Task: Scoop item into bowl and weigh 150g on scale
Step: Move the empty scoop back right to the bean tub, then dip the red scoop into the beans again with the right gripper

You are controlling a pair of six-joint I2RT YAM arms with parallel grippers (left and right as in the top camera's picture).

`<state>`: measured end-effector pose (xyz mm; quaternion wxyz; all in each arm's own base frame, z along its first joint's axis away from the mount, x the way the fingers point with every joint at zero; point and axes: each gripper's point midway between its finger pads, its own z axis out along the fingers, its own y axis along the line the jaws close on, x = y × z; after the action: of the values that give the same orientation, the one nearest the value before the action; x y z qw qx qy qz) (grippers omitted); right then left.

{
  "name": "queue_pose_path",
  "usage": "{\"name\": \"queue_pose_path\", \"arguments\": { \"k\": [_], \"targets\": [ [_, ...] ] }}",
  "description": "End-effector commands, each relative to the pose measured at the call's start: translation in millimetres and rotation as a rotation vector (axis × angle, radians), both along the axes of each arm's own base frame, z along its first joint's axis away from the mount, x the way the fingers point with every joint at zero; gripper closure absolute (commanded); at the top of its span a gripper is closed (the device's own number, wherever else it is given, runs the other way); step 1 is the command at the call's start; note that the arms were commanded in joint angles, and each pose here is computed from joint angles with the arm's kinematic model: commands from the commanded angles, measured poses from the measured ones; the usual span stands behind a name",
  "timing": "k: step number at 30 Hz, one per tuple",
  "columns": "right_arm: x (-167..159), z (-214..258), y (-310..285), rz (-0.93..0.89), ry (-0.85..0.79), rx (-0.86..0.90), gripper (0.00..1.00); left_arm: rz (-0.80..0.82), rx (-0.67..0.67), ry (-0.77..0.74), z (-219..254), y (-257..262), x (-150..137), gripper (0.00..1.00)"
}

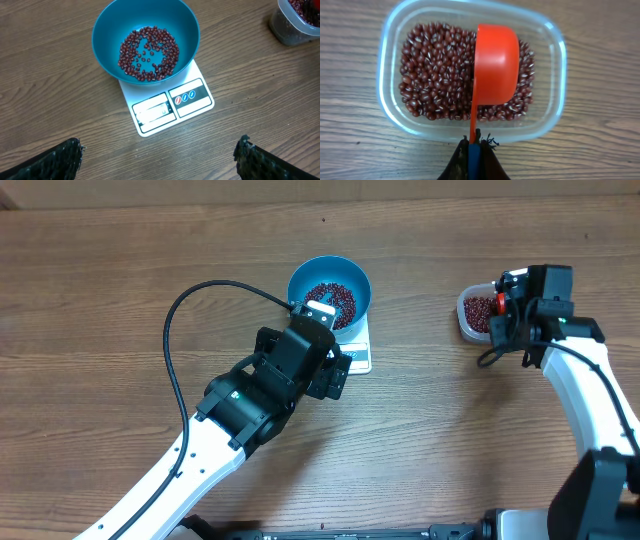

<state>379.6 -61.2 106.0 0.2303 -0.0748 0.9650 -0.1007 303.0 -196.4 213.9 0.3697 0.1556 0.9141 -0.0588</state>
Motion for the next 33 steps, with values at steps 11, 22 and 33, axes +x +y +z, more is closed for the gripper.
{"name": "queue_pose_path", "arguments": {
  "k": [11, 22, 33],
  "targets": [
    [-4.7, -38.0, -1.9, -0.006, 0.112, 0.005, 0.96, 0.016, -0.004, -0.018, 4.8, 3.4, 0.3, 0.00],
    [-6.4, -39.8, 45.9, 0.116, 0.112, 0.256, 0.96, 0.016, -0.004, -0.018, 4.8, 3.4, 0.3, 0.00],
    [-5.7, -38.2, 54.0, 0.135, 0.106, 0.300, 0.96, 0.016, -0.004, -0.018, 4.8, 3.4, 0.3, 0.00]
  ]
}}
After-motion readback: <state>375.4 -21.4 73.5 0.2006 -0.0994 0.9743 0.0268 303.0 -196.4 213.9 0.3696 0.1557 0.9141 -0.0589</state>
